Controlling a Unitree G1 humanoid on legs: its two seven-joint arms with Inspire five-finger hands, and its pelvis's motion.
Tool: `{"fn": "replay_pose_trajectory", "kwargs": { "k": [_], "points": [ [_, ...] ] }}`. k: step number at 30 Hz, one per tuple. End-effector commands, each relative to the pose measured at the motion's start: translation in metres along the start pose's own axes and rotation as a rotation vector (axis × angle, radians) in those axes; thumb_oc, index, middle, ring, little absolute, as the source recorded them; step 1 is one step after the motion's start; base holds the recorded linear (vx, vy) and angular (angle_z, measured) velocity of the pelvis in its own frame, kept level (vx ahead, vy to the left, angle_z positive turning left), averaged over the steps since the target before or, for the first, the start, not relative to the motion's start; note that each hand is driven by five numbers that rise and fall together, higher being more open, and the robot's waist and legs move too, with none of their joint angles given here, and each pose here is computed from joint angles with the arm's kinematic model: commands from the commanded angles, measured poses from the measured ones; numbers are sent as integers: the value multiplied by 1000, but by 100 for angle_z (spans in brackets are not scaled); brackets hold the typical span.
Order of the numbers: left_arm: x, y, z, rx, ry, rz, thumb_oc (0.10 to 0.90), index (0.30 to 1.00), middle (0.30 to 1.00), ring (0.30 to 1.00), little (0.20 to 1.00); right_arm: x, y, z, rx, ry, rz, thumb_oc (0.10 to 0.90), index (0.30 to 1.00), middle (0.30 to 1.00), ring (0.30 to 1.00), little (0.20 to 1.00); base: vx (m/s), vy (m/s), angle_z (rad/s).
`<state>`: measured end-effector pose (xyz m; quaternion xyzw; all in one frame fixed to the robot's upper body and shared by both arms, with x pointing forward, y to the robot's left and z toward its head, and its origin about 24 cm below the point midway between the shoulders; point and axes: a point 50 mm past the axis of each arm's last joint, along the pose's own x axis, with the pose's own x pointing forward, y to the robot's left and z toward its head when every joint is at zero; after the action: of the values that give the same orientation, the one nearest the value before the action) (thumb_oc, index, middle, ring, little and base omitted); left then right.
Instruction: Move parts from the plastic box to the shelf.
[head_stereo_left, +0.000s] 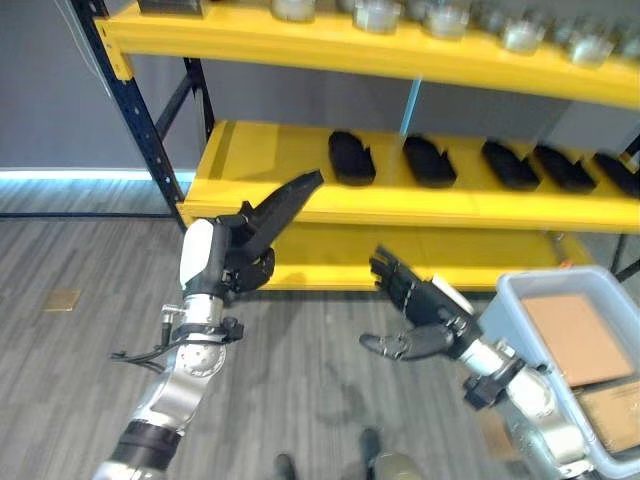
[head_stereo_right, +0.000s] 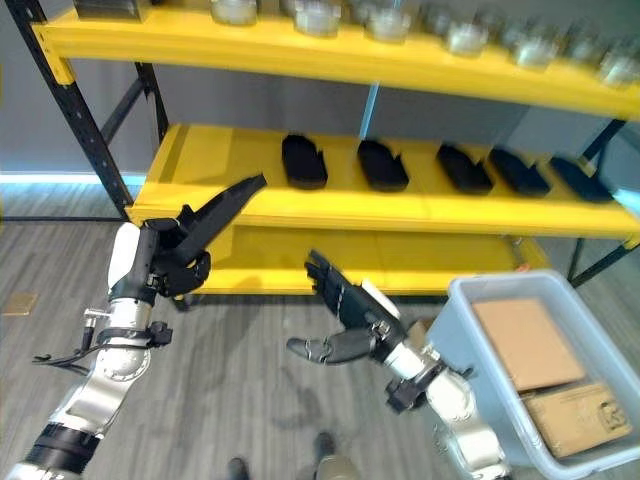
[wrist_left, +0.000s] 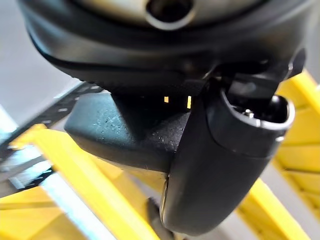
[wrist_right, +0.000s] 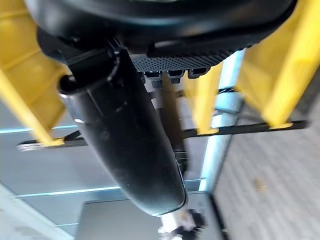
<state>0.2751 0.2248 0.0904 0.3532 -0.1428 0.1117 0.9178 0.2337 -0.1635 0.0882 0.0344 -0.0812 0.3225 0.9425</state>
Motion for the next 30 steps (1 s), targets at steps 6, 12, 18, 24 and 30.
{"fn": "replay_pose_trajectory", "kwargs": {
  "k": [6,12,18,24,30],
  "points": [
    [28,33,74,-89,-383,158,400,300,300,300,300,3,-1,55,-148,-233,60,900,1000,1000,1000,1000,224,-188,42],
    [23,34,76,-96,-401,142,400,300,300,300,300,5,-2,58,-170,-225,71,900,1000,1000,1000,1000,151,-217,24],
    [31,30,91,-121,-456,169,400,300,300,300,300,9,-3,67,-253,-257,62,900,1000,1000,1000,1000,69,-224,1],
    [33,30,98,-123,-486,177,400,300,300,300,300,2,-11,67,-292,-235,30,900,1000,1000,1000,1000,99,-214,13],
    [34,37,95,-150,-452,228,400,300,300,300,300,-9,-14,59,-250,-187,61,900,1000,1000,1000,1000,91,-223,6]
  ]
}}
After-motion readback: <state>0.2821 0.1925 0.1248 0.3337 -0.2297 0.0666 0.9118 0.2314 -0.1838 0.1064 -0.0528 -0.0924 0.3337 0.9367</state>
